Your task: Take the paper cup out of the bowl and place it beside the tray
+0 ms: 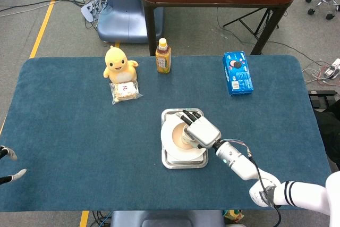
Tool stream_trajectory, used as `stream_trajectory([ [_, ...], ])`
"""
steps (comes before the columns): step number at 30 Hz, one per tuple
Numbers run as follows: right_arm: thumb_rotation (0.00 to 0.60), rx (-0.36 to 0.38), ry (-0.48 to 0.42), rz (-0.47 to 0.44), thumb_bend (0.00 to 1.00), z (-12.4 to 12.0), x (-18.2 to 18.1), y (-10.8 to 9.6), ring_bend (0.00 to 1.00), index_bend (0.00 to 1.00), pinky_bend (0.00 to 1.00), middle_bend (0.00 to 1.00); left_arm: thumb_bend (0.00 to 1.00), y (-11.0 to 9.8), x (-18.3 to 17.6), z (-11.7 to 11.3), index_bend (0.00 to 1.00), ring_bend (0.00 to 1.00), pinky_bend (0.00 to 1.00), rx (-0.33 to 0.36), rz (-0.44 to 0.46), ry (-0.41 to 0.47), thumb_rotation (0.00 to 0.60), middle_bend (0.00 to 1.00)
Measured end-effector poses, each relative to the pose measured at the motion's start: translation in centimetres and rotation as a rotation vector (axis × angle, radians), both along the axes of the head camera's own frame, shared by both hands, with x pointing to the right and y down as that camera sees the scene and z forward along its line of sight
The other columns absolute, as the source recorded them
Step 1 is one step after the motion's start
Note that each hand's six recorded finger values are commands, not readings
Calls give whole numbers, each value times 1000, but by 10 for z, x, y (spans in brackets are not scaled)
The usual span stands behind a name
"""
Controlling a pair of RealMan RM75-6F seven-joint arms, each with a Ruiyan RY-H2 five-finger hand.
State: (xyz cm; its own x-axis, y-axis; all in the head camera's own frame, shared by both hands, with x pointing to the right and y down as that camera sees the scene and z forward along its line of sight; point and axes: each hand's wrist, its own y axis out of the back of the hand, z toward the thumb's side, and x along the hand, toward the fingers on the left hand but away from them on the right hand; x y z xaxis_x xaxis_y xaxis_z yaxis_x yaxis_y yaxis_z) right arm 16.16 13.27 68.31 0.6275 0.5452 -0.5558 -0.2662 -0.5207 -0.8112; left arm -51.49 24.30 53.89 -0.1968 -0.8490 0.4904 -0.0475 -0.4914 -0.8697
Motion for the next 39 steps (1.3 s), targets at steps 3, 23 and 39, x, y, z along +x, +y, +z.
stream_trajectory([
  [3, 600, 9, -5, -2, 360, -4, -1, -2, 0, 666, 180, 68, 0, 0, 0, 0, 546, 313, 445, -1, 0, 0, 600, 426],
  [23, 600, 101, -23, 14, 360, -42, -1, -33, 0, 679, 180, 68, 0, 0, 0, 2, 546, 312, 445, -8, 4, -4, 600, 426],
  [39, 600, 116, 98, 58, 360, -51, 49, -37, 0, 685, 180, 82, 0, 1, 3, 5, 541, 313, 446, -16, 14, -2, 600, 426],
])
